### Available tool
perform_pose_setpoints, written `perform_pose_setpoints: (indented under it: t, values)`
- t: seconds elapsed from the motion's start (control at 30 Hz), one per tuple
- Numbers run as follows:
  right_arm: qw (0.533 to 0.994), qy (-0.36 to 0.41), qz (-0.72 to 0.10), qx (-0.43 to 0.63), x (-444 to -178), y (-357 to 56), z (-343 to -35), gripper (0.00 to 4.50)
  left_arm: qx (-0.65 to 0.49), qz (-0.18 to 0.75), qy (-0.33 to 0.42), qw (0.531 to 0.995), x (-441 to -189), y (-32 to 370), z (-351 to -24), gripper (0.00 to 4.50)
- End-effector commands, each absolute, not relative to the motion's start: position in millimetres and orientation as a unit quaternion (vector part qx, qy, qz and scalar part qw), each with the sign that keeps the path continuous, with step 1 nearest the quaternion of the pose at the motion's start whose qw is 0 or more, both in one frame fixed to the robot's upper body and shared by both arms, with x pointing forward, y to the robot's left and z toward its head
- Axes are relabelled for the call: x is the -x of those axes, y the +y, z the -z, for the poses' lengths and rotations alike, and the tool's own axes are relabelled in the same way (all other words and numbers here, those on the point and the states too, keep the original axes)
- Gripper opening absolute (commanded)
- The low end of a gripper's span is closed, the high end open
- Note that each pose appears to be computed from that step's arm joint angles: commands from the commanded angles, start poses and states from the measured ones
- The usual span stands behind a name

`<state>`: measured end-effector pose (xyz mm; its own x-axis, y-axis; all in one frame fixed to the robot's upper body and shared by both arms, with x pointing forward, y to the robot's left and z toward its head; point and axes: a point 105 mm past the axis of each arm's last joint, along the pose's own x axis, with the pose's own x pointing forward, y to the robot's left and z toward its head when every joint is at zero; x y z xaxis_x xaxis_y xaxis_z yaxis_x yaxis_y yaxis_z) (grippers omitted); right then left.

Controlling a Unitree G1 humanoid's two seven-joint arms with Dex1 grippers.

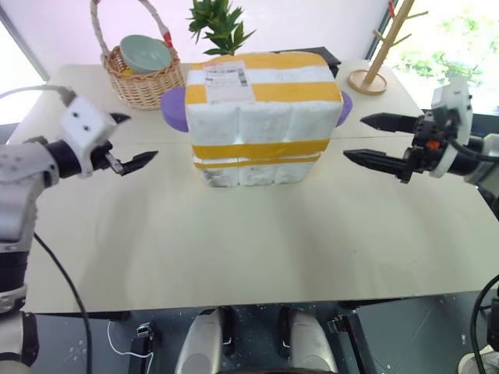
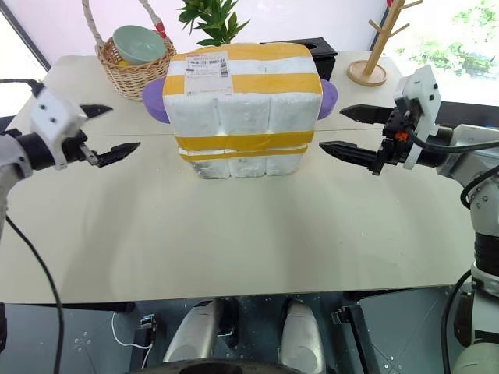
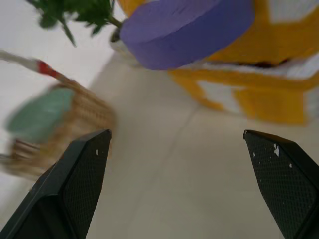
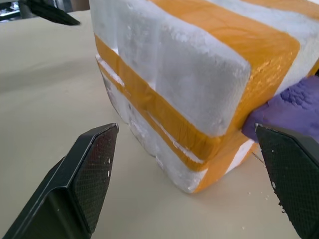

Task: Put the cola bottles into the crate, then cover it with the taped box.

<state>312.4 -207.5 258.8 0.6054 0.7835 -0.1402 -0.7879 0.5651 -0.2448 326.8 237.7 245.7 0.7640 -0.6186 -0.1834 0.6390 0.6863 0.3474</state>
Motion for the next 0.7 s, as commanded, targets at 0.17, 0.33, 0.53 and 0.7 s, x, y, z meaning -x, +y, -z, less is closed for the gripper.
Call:
perform_pose_setpoints:
  t: [0.17,0.33,0.53,0.7]
  values:
    - [0.891,0.003,-0.430,0.142,-307,-219,-266,4.50,-0.087,0.489,0.075,0.865,-270,226,-265,4.43]
    - [0.890,0.014,-0.436,0.136,-303,-222,-266,4.50,-0.088,0.482,0.072,0.869,-266,232,-274,4.43]
    - [0.888,-0.056,-0.448,0.086,-309,-212,-306,4.50,-0.084,0.461,0.048,0.882,-271,236,-282,4.43]
    - [0.864,-0.106,-0.483,0.090,-332,-171,-345,4.50,-0.067,0.472,0.025,0.878,-271,227,-291,4.43]
